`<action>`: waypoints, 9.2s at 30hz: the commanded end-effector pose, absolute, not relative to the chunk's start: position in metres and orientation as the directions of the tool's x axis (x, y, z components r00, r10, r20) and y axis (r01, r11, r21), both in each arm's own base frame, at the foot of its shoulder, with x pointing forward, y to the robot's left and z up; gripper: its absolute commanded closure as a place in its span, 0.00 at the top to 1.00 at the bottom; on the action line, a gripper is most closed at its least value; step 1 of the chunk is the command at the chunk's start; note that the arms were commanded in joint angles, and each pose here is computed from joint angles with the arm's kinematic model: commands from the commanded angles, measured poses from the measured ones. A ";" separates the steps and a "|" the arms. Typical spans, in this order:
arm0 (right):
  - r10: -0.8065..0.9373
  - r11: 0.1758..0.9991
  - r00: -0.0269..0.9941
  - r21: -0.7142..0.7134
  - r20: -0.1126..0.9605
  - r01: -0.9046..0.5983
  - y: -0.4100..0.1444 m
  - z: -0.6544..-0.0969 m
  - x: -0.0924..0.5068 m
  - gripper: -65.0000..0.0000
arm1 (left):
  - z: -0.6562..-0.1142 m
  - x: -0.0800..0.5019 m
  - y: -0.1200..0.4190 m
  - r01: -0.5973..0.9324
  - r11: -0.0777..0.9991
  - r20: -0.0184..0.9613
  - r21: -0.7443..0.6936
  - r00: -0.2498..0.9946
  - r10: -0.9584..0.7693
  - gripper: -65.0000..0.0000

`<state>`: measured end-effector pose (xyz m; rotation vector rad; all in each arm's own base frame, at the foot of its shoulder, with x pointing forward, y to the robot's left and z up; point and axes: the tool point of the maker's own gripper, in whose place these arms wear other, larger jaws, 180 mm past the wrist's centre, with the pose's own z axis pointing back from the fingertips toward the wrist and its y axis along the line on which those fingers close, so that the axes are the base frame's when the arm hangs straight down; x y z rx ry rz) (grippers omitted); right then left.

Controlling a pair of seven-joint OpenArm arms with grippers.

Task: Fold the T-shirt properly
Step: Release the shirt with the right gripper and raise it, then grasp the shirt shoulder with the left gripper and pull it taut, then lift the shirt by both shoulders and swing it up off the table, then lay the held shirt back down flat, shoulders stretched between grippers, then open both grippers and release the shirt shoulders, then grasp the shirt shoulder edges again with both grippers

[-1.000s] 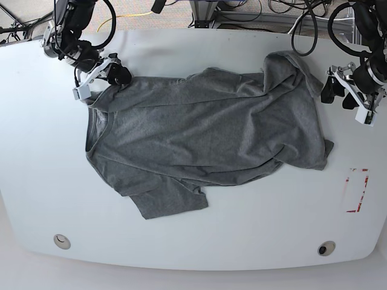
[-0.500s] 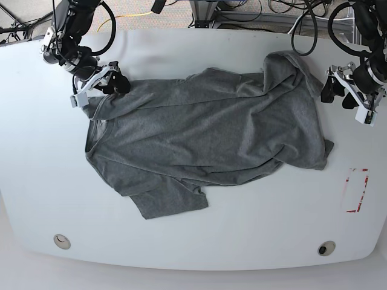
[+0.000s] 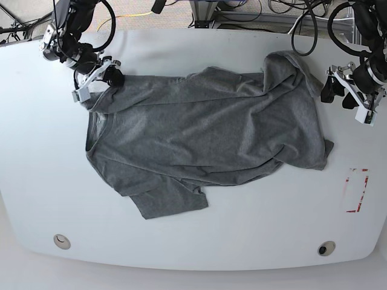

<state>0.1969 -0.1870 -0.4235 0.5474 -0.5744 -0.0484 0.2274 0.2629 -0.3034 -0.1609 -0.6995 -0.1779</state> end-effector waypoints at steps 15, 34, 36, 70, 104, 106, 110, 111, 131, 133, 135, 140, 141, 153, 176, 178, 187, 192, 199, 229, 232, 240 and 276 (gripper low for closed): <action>-0.116 0.892 0.838 0.428 0.533 -0.149 -0.193 -0.406 0.179 0.00 | -0.318 0.216 0.285 0.120 0.984 0.643 -0.135 0.766 -0.005 0.79; -0.142 0.879 0.835 0.456 0.531 -0.140 -0.181 -0.408 0.180 0.00 | -0.371 0.223 0.258 0.177 0.943 0.559 -0.283 0.829 0.012 0.79; -0.141 0.880 0.836 0.453 0.530 -0.139 -0.182 -0.408 0.179 0.00 | -0.379 0.220 0.260 0.157 0.940 0.539 -0.302 0.841 0.033 0.79; -0.099 0.925 0.817 0.355 0.568 -0.135 -0.201 -0.384 0.157 0.00 | -0.321 0.198 0.279 0.191 0.975 0.647 -0.111 0.759 -0.075 0.07; 0.199 0.952 0.489 -0.049 0.849 -0.302 -0.258 -0.232 0.312 0.00 | -0.158 0.325 0.286 0.231 0.973 0.942 -0.028 0.331 -0.052 0.02; 0.227 0.944 0.452 -0.081 0.863 -0.319 -0.260 -0.215 0.329 0.00 | -0.141 0.338 0.287 0.225 0.974 0.953 0.008 0.294 -0.076 0.02; 0.271 0.933 0.413 -0.132 0.869 -0.335 -0.270 -0.191 0.353 0.00 | -0.114 0.361 0.281 0.222 0.971 0.960 0.087 0.243 -0.142 0.02; 0.276 0.934 0.406 -0.144 0.871 -0.328 -0.276 -0.184 0.358 0.00 | -0.103 0.365 0.283 0.211 0.972 0.963 0.105 0.221 -0.152 0.02; 0.525 0.815 0.179 -0.431 0.832 -0.388 -0.270 -0.008 0.455 0.00 | 0.082 0.413 0.306 0.182 0.975 0.986 0.126 -0.133 -0.103 0.02; 0.556 0.797 0.152 -0.472 0.817 -0.378 -0.268 0.011 0.456 0.00 | 0.103 0.410 0.311 0.149 0.978 0.978 0.149 -0.165 -0.124 0.02; 0.591 0.771 0.108 -0.521 0.799 -0.366 -0.261 0.038 0.457 0.00 | 0.122 0.413 0.309 0.138 0.976 0.972 0.170 -0.184 -0.144 0.02; 0.665 0.713 0.051 -0.612 0.746 -0.341 -0.250 0.080 0.455 0.00 | 0.156 0.409 0.306 0.138 0.974 0.959 0.182 -0.245 -0.145 0.02; 0.666 0.712 0.049 -0.615 0.744 -0.339 -0.250 0.082 0.454 0.00 | 0.156 0.409 0.306 0.139 0.973 0.959 0.182 -0.244 -0.145 0.02; 0.616 0.759 0.149 -0.533 0.773 -0.374 -0.268 0.014 0.447 0.00 | 0.062 0.422 0.296 0.167 0.964 0.978 0.207 -0.055 -0.201 0.02; 0.381 0.906 0.573 -0.168 0.726 -0.389 -0.290 -0.241 0.311 0.00 | -0.219 0.311 0.276 0.248 0.963 0.830 0.109 0.510 -0.225 0.02; 0.372 0.910 0.595 -0.154 0.712 -0.384 -0.289 -0.250 0.299 0.00 | -0.232 0.296 0.277 0.245 0.967 0.816 0.075 0.541 -0.201 0.02; 0.286 0.946 0.728 -0.062 0.623 -0.319 -0.299 -0.300 0.237 0.00 | -0.273 0.223 0.301 0.175 0.984 0.728 -0.025 0.677 -0.102 0.02; 0.248 0.954 0.780 -0.005 0.574 -0.300 -0.294 -0.323 0.209 0.00 | -0.286 0.195 0.311 0.153 0.988 0.667 -0.020 0.738 -0.100 0.02; 0.184 0.966 0.840 0.065 0.511 -0.251 -0.286 -0.349 0.171 0.00 | -0.300 0.174 0.312 0.208 0.978 0.608 0.011 0.775 -0.172 0.02; -0.029 0.959 0.759 0.231 0.651 -0.162 -0.283 -0.348 0.265 0.00 | -0.316 0.257 0.351 0.126 0.984 0.588 0.124 0.789 -0.175 0.02; -0.056 0.956 0.740 0.250 0.670 -0.155 -0.285 -0.345 0.277 0.00 | -0.317 0.267 0.353 0.110 0.989 0.602 0.098 0.785 -0.147 0.02; -0.123 0.941 0.713 0.310 0.690 -0.137 -0.285 -0.344 0.300 0.00 | -0.324 0.292 0.340 0.140 0.989 0.616 0.038 0.776 -0.133 0.02; -0.066 0.816 0.745 0.466 0.664 -0.342 -0.121 -0.354 0.211 0.77 | -0.330 0.304 0.330 0.196 0.980 0.617 0.033 0.768 -0.174 0.03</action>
